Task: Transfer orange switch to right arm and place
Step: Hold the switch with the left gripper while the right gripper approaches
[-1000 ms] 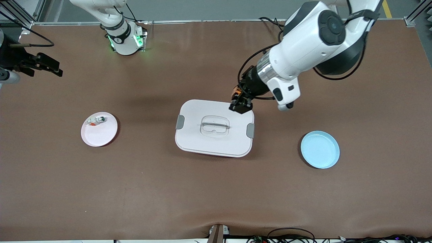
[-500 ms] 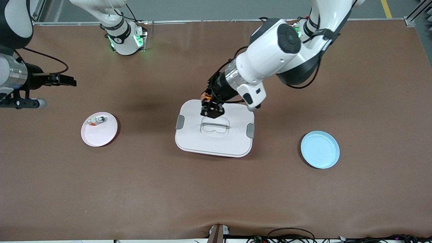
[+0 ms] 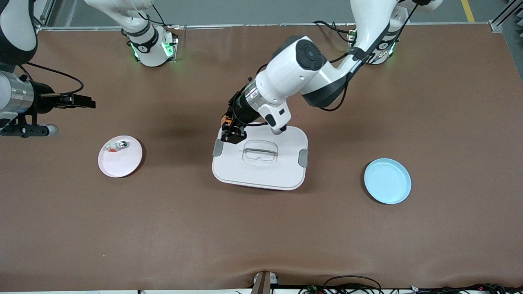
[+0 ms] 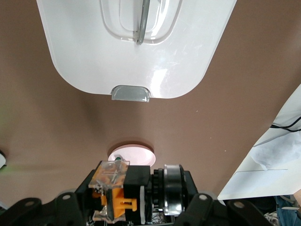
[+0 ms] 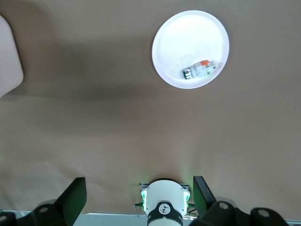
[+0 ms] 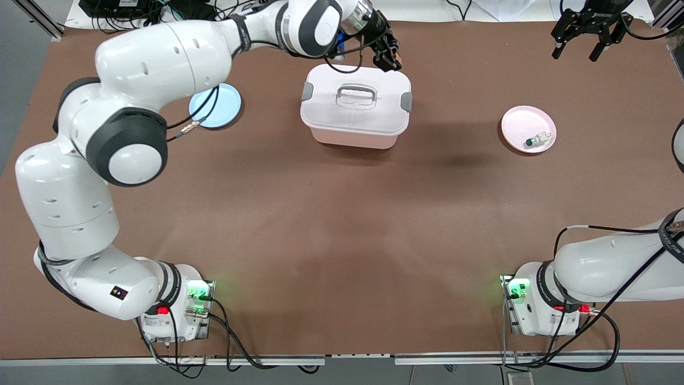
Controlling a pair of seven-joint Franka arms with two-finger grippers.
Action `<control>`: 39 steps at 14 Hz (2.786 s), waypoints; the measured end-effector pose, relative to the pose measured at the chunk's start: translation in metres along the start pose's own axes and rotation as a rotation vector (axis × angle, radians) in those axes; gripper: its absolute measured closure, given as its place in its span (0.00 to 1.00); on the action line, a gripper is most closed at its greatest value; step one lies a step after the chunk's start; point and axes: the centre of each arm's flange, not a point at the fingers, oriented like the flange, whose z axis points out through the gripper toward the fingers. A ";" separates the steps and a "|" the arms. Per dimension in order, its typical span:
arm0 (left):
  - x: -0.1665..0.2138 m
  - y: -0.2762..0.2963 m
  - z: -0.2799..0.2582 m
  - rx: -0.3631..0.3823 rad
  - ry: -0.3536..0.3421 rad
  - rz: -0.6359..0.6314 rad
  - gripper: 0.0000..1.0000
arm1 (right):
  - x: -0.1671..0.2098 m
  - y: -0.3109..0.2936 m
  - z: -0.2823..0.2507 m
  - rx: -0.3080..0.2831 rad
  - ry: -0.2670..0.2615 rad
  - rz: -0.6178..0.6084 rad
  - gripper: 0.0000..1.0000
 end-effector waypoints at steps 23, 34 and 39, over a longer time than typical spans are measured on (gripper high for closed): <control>-0.001 0.006 -0.007 -0.028 0.005 -0.002 0.27 | -0.027 -0.199 0.088 0.732 0.333 -0.089 0.00; 0.000 0.007 -0.007 -0.029 0.006 0.000 0.27 | -0.019 -0.246 0.105 0.816 0.417 -0.221 0.00; 0.000 0.007 -0.007 -0.029 0.006 0.001 0.27 | 0.000 -0.257 0.108 0.815 0.422 -0.221 0.00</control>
